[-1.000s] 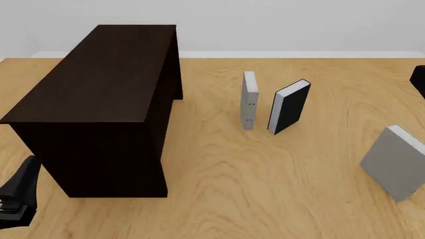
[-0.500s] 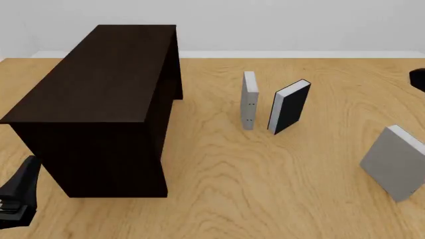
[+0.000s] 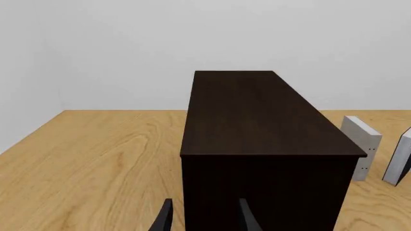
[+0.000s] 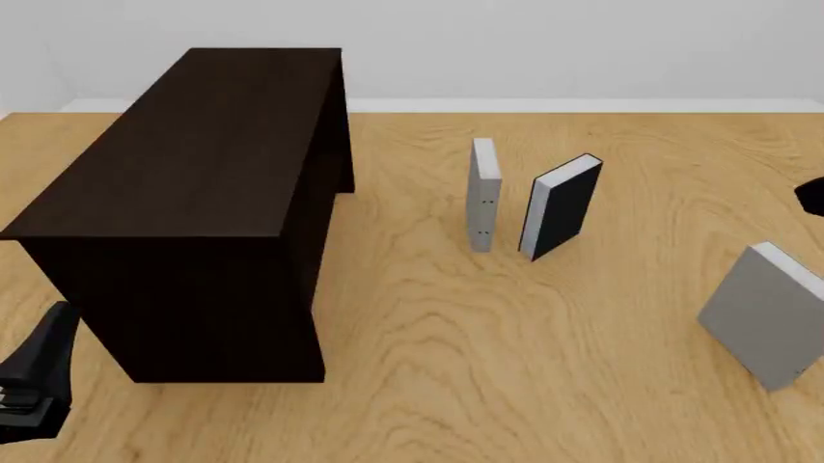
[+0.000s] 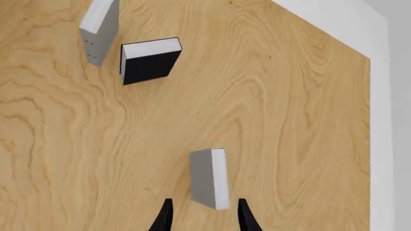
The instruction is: Pick up the book on the right and place it under the cabinet shelf.
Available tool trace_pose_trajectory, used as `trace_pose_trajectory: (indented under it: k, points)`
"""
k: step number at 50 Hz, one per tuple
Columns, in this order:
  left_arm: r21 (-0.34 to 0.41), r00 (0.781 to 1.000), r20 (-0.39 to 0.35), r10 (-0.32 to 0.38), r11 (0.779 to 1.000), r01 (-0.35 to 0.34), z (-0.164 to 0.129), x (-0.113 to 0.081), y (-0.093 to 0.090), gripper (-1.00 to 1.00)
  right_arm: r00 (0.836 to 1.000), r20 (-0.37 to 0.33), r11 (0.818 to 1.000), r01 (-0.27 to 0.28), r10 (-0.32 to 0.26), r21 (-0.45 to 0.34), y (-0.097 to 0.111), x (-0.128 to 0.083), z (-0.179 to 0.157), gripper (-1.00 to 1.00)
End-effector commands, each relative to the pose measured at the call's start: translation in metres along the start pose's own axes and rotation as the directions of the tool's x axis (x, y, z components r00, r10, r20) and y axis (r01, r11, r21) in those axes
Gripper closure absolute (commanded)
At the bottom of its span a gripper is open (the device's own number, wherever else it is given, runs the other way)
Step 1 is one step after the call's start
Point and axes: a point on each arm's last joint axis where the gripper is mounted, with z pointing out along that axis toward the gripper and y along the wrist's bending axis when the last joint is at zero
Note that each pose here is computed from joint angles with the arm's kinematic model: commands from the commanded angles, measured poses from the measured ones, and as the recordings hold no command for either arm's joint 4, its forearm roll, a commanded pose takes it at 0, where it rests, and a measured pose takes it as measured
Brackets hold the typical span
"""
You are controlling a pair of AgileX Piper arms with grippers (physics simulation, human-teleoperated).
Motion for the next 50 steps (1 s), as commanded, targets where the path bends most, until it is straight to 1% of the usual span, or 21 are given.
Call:
trace_pose_trajectory:
  k: [1,3,4,5,6,10,16,19,20,23,25,29,32,38,46,50]
  points:
    - [0.000,1.000,0.000,0.000,1.000,0.000,0.000,0.000,0.000,-1.00,0.996,-0.088,0.999,0.032,-0.031,0.008,-0.011,0.007,0.021,-1.00]
    - [0.000,1.000,0.000,0.000,1.000,0.000,0.000,0.000,0.000,-1.00,0.996,-0.091,1.000,0.026,-0.025,0.009,-0.012,0.007,0.023,-1.00]
    - [0.000,1.000,0.000,0.000,1.000,0.000,0.000,0.000,0.000,-1.00,0.995,-0.094,0.999,0.042,-0.041,0.012,-0.012,0.010,0.026,-1.00]
    - [0.000,1.000,0.000,0.000,1.000,0.000,0.000,0.000,0.000,-1.00,0.995,-0.101,0.999,0.025,-0.023,0.019,-0.016,0.009,0.031,-1.00]
    - [0.000,1.000,0.000,0.000,1.000,0.000,0.000,0.000,0.000,-1.00,0.994,-0.106,0.999,0.036,-0.034,0.020,-0.016,0.011,0.035,-1.00]
    - [0.000,1.000,0.000,0.000,1.000,0.000,0.000,0.000,0.000,-1.00,0.991,-0.127,0.999,0.033,-0.030,0.020,-0.018,0.015,0.047,-1.00]
    - [0.000,1.000,0.000,0.000,1.000,0.000,0.000,0.000,0.000,-1.00,0.988,-0.149,1.000,0.027,-0.026,0.004,-0.016,0.021,0.063,-1.00]
    - [0.000,1.000,0.000,0.000,1.000,0.000,0.000,0.000,0.000,-1.00,0.989,-0.144,1.000,0.023,-0.022,0.007,-0.017,0.021,0.067,-1.00]
    - [0.000,1.000,0.000,0.000,1.000,0.000,0.000,0.000,0.000,-1.00,0.989,-0.144,1.000,0.014,-0.013,0.005,-0.016,0.020,0.069,-1.00]
    - [0.000,1.000,0.000,0.000,1.000,0.000,0.000,0.000,0.000,-1.00,0.989,-0.145,1.000,0.016,-0.016,0.002,-0.015,0.021,0.072,-1.00]
    - [0.000,1.000,0.000,0.000,1.000,0.000,0.000,0.000,0.000,-1.00,0.987,-0.163,1.000,0.011,-0.010,0.001,-0.016,0.027,0.088,-1.00]
    - [0.000,1.000,0.000,0.000,1.000,0.000,0.000,0.000,0.000,-1.00,0.984,-0.177,1.000,0.001,-0.002,-0.003,-0.016,0.031,0.100,-1.00]
    - [0.000,1.000,0.000,0.000,1.000,0.000,0.000,0.000,0.000,-1.00,0.983,-0.186,1.000,0.003,-0.004,-0.009,-0.015,0.035,0.104,-1.00]
    - [0.000,1.000,0.000,0.000,1.000,0.000,0.000,0.000,0.000,-1.00,0.978,-0.208,1.000,-0.006,0.008,0.007,-0.023,0.041,0.115,-1.00]
    - [0.000,1.000,0.000,0.000,1.000,0.000,0.000,0.000,0.000,-1.00,0.972,-0.233,1.000,0.004,0.001,0.017,-0.028,0.053,0.127,-1.00]
    - [0.000,1.000,0.000,0.000,1.000,0.000,0.000,0.000,0.000,-1.00,0.969,-0.247,1.000,0.018,-0.013,0.018,-0.029,0.061,0.134,-1.00]
